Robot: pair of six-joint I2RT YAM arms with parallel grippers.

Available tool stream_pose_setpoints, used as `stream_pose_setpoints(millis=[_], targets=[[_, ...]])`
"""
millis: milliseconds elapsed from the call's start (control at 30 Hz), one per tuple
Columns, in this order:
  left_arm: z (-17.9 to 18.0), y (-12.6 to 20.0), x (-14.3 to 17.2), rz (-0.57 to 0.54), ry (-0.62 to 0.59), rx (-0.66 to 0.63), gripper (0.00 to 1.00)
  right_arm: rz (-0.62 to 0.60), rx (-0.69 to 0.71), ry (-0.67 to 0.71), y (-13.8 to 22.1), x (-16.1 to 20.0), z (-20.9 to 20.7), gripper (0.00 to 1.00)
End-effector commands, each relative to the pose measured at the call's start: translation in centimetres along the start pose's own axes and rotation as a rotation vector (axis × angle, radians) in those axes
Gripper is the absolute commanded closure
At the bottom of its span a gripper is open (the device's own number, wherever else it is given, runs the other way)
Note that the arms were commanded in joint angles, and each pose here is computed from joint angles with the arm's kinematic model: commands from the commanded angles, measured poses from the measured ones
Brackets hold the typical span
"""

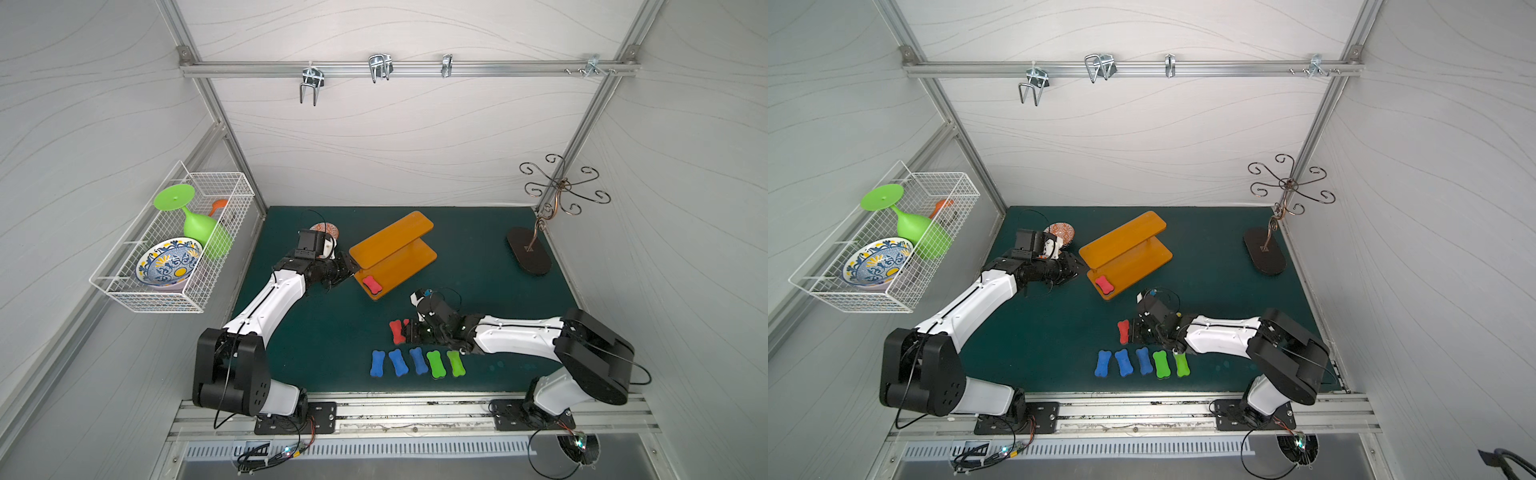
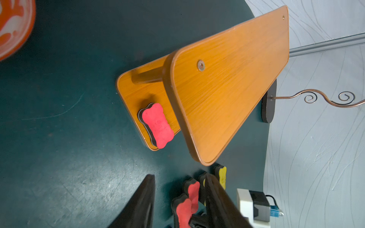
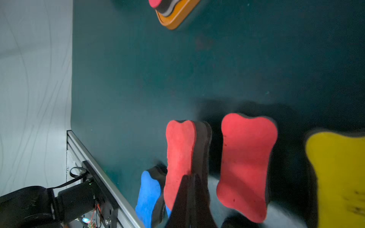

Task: Remove the whiteboard erasers from the shelf
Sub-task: Place the whiteboard eraser at the center of the board.

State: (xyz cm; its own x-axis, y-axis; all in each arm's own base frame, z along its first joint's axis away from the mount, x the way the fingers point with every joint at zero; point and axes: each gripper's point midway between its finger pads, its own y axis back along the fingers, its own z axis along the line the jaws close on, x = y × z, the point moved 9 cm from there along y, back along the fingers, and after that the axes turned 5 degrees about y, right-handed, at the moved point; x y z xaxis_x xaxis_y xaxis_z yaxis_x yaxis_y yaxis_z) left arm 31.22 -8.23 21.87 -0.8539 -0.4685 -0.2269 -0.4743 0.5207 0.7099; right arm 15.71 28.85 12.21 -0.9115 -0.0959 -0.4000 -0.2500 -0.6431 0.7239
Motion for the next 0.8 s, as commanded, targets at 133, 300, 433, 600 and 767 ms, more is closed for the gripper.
stream_pose_setpoints(millis=[133, 300, 433, 600, 767], targets=[[-0.7, 0.7, -0.2, -0.031, -0.035, 0.039, 0.55, 0.015, 0.068, -0.057, -1.7, 0.1, 0.0, 1.00], [-0.5, 0.6, -0.1, -0.027, -0.034, 0.035, 0.55, 0.037, 0.057, -0.050, -2.8, -0.1, 0.6, 1.00], [-0.5, 0.6, -0.2, -0.025, -0.034, 0.036, 0.55, 0.051, 0.064, -0.056, -3.0, 0.2, 0.2, 0.98], [-0.5, 0.6, -0.2, -0.024, -0.031, 0.038, 0.55, 0.051, 0.062, -0.051, -2.8, 0.1, 0.2, 0.84], [-0.6, 0.8, -0.2, -0.029, -0.037, 0.038, 0.55, 0.035, 0.043, -0.034, -1.9, -0.5, 0.6, 0.65]])
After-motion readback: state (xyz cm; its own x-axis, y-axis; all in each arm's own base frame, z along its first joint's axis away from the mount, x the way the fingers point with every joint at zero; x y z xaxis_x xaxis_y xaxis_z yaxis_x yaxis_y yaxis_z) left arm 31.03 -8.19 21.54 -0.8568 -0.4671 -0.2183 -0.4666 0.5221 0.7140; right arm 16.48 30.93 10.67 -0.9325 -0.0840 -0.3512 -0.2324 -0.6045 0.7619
